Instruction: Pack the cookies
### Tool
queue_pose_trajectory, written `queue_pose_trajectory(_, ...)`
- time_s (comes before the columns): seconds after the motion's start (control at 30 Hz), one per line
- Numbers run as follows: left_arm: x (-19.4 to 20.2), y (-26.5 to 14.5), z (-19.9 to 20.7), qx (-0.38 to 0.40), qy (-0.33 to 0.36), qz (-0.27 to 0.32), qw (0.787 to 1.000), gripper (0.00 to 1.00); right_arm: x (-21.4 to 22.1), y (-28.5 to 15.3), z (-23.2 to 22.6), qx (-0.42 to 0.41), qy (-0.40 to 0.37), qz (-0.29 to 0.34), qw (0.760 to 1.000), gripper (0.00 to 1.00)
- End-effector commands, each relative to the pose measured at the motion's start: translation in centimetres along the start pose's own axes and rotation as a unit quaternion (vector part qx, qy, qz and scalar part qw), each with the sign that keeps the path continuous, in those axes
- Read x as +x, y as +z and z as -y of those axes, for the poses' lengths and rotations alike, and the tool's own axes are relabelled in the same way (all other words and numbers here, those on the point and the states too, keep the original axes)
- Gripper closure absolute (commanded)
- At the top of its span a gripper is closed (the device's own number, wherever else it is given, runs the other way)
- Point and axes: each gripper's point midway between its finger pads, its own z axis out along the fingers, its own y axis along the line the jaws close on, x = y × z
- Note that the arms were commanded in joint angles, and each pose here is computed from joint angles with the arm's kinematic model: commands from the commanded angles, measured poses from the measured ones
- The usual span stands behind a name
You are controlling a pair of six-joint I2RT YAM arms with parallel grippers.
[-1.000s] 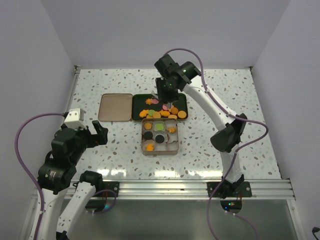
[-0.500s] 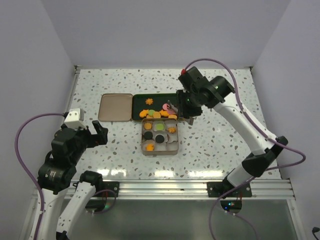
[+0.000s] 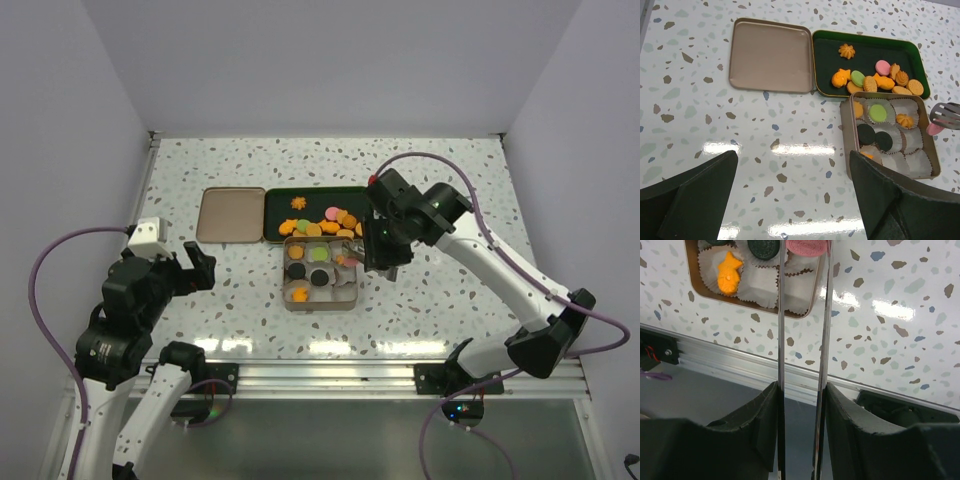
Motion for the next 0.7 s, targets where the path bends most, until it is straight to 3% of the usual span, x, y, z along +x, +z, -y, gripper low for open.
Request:
queue_pose_trajectory(0.0,-1.2,-0.2,0.5,0.014,0.009,0.027,1.000,0.01,-0.2,-0.3,-1.5,-0.030,0.002,0.015,0.999,0.59)
queue_pose_trajectory(0.67,-1.3,-0.4,0.3,0.010,0.006,0.033,0.999,0.01,1.0,2.8,-1.5,-0.009,-0.019,-0.012,1.000,0.59)
